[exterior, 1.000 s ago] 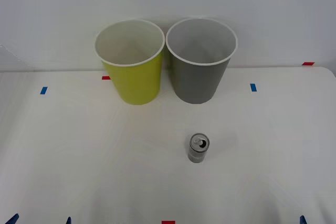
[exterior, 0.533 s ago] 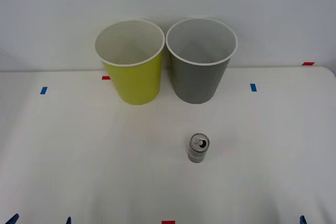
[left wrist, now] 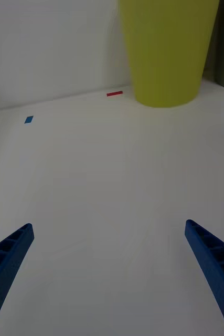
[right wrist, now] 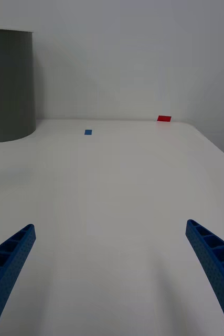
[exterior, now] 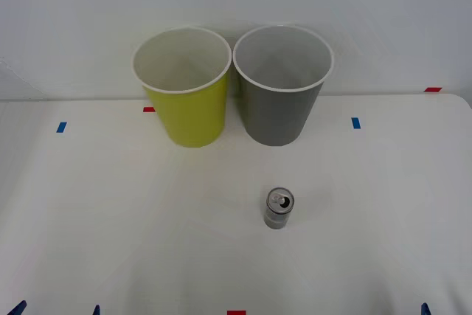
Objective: Put cans in the gray bin and PET bottles in the light green bin.
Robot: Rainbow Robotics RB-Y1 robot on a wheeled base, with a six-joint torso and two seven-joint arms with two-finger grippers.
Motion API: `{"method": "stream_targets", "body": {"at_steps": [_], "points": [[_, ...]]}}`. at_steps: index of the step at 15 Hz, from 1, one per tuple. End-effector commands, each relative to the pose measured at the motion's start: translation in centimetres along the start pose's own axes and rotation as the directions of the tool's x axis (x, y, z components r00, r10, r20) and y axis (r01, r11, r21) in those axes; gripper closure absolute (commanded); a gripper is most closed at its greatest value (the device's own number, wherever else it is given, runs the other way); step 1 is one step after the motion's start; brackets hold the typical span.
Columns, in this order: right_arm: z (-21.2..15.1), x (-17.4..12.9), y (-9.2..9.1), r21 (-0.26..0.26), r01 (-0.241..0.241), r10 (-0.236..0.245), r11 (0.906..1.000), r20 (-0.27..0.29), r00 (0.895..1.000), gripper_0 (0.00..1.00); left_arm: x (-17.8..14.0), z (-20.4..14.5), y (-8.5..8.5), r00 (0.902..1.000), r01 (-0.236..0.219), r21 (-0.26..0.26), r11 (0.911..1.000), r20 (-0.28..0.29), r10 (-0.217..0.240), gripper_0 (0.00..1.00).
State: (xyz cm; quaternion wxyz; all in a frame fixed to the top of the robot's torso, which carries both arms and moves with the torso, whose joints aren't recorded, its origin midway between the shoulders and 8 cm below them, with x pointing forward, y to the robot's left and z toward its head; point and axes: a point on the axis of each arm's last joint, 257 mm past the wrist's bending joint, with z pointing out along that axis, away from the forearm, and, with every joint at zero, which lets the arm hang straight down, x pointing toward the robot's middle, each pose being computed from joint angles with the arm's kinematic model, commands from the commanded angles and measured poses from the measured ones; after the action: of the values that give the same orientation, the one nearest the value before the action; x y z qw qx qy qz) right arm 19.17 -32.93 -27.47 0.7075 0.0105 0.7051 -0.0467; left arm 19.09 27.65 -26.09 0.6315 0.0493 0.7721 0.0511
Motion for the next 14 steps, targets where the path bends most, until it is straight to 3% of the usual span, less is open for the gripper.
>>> {"method": "stream_targets", "body": {"at_steps": [1, 14], "points": [[0.0, 0.0, 0.0, 0.0, 0.0, 0.0, 1.0, 0.0, 1.0, 0.0, 0.0, 0.0, 0.0, 1.0, 0.0, 0.0, 1.0, 0.0, 0.0, 0.0], [0.0, 0.0, 0.0, 0.0, 0.0, 0.0, 1.0, 0.0, 1.0, 0.0, 0.0, 0.0, 0.0, 1.0, 0.0, 0.0, 1.0, 0.0, 0.0, 0.0]]}}
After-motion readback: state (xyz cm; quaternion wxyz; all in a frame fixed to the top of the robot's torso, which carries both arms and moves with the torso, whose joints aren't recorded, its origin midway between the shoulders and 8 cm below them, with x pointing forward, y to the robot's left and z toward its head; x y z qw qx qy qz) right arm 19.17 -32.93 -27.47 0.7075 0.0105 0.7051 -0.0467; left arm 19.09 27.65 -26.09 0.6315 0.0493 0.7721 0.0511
